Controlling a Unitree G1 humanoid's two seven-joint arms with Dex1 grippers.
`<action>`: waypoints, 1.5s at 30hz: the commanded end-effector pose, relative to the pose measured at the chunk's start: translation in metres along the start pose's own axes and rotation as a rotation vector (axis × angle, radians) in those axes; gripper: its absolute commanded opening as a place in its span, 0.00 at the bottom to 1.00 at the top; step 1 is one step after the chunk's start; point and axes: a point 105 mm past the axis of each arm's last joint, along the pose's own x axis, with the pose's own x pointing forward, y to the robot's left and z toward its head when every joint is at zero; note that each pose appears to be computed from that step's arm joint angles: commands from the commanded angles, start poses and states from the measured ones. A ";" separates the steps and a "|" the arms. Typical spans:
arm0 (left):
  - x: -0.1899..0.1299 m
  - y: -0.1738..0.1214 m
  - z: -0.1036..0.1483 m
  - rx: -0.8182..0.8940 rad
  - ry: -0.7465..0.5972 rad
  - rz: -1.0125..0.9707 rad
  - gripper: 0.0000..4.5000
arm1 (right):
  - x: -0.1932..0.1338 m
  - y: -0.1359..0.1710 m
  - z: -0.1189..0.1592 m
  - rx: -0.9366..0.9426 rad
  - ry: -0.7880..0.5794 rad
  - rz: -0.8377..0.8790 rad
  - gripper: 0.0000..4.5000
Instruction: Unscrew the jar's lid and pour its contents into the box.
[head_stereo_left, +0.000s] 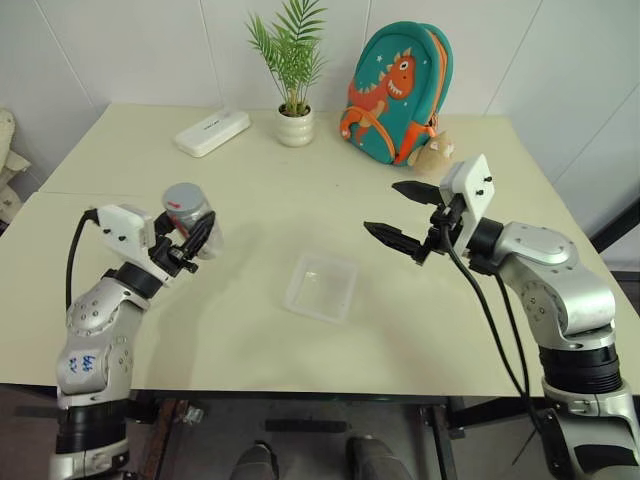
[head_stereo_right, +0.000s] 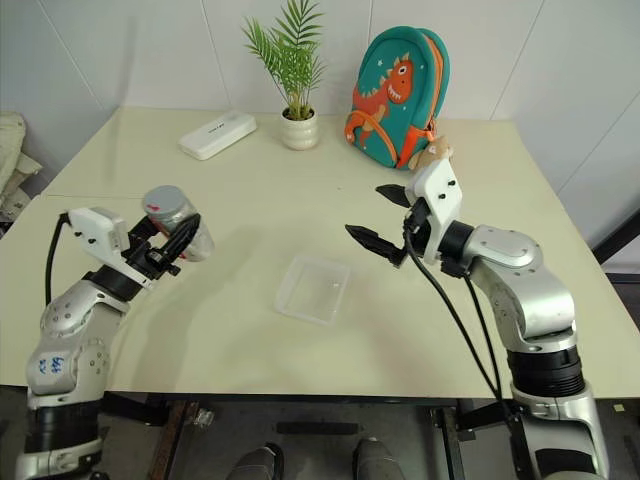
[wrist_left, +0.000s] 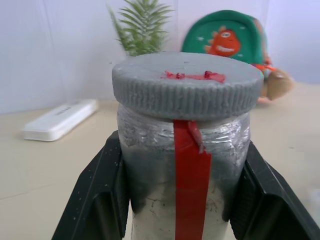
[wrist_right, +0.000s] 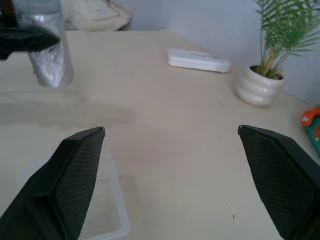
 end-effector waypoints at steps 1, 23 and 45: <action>0.014 -0.021 0.015 -0.004 -0.018 -0.250 0.46 | 0.008 0.011 0.037 -0.032 -0.096 -0.049 1.00; 0.059 -0.085 0.012 -0.026 -0.093 -0.892 0.46 | 0.037 0.071 0.044 0.067 -0.053 0.010 1.00; 0.078 -0.082 0.010 -0.045 -0.074 -0.823 0.46 | 0.058 0.081 0.024 0.119 -0.017 -0.133 1.00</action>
